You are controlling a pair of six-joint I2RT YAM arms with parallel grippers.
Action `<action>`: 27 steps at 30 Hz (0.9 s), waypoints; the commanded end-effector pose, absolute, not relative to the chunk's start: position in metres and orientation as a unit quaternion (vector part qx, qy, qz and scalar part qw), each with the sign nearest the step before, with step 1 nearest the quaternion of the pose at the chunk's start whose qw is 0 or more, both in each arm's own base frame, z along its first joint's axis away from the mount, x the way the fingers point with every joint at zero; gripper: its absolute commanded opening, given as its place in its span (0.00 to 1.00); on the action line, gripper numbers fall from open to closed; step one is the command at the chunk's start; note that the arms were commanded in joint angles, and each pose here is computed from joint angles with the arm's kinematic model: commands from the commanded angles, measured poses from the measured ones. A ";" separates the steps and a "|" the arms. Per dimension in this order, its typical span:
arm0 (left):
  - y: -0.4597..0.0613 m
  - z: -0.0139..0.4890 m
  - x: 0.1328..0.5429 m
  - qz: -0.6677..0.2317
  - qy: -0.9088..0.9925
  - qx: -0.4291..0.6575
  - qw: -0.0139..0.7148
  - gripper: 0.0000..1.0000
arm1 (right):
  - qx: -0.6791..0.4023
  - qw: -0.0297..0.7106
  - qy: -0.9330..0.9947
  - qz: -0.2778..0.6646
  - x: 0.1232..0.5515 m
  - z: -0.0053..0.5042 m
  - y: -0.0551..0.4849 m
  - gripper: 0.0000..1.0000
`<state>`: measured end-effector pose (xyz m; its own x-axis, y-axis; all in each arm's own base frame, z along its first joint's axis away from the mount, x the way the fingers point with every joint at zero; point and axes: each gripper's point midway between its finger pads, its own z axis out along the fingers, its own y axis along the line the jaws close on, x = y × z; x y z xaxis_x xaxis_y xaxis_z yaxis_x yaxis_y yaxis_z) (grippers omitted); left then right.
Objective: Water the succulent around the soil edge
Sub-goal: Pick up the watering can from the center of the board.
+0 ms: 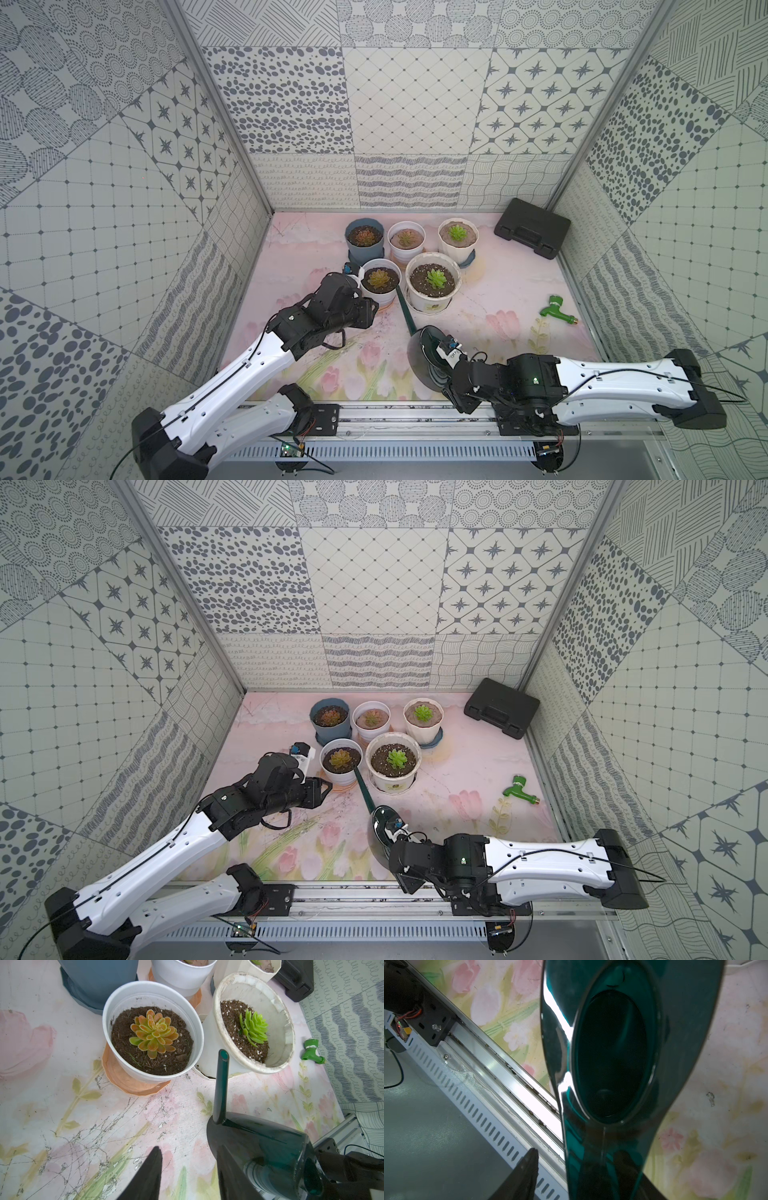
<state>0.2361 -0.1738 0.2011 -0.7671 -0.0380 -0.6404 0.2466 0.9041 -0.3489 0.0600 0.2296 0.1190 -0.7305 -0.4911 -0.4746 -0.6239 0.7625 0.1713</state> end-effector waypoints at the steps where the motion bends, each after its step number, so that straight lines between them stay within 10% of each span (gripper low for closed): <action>1: -0.181 0.211 0.237 -0.242 0.901 0.054 0.355 0.47 | -0.284 0.217 0.917 0.178 0.062 0.117 0.238 0.54; 27: -0.189 0.212 0.230 -0.279 0.888 0.062 0.360 0.48 | -0.365 0.254 0.799 0.406 0.022 0.133 0.273 0.41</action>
